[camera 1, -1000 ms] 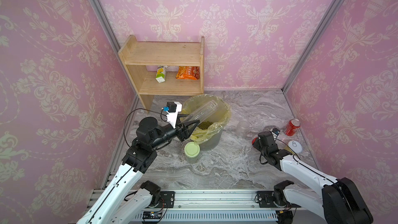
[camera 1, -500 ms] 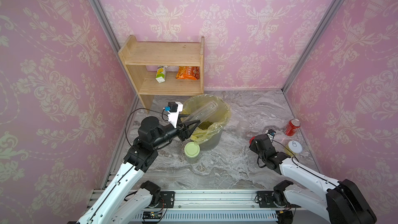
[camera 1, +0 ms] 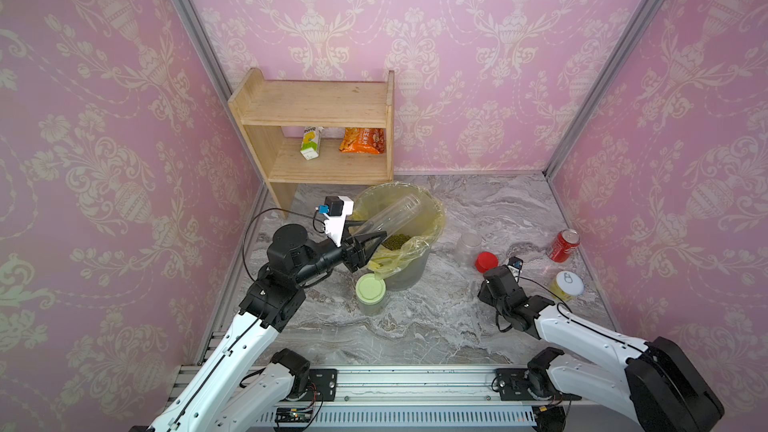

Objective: Empty moldy mung beans from jars
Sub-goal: Place the lid at the center of the board.

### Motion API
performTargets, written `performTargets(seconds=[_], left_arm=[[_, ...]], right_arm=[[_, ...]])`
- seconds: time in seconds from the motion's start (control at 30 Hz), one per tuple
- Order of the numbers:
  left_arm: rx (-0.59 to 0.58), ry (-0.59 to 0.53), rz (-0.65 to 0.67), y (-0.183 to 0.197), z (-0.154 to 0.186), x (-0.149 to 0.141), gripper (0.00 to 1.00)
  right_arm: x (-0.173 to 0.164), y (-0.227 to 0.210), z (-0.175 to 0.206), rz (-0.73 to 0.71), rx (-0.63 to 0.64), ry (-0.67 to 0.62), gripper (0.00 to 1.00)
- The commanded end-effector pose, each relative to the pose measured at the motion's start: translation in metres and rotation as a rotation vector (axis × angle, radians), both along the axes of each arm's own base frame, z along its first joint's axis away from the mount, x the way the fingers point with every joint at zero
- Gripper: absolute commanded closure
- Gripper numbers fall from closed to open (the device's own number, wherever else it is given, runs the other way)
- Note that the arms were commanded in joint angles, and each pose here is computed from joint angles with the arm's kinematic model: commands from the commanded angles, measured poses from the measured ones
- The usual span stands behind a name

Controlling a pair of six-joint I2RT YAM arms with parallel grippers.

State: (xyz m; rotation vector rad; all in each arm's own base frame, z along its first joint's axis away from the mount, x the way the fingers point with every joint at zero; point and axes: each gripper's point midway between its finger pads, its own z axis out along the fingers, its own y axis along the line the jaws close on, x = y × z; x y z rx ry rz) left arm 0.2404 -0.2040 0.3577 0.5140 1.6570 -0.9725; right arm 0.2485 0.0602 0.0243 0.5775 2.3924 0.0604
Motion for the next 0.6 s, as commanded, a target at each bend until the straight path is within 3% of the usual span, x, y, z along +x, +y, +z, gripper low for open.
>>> performTargets(seconds=[0.0, 0.23, 0.3, 0.4, 0.5, 0.57], left_arm=[[-0.009, -0.037, 0.023, 0.005, 0.009, 0.0, 0.65], [0.001, -0.036, 0.03, 0.006, 0.007, 0.0, 0.65], [0.004, -0.036, 0.03, 0.007, 0.008, 0.0, 0.65], [0.026, -0.027, 0.033, 0.008, 0.007, -0.001, 0.65], [0.047, -0.016, 0.039, 0.01, 0.005, -0.003, 0.65], [0.065, 0.0, 0.05, 0.012, 0.004, -0.004, 0.65]], right_arm=[[0.006, 0.009, 0.001, 0.038, -0.018, 0.035, 0.59], [0.021, 0.014, 0.0, 0.008, -0.038, 0.065, 0.55], [0.023, 0.013, -0.001, -0.008, -0.04, 0.064, 0.43], [0.026, 0.011, 0.004, -0.03, -0.041, 0.042, 0.16], [0.027, 0.008, 0.014, -0.042, -0.042, 0.006, 0.0], [0.023, 0.003, 0.02, -0.052, -0.061, -0.005, 0.0]])
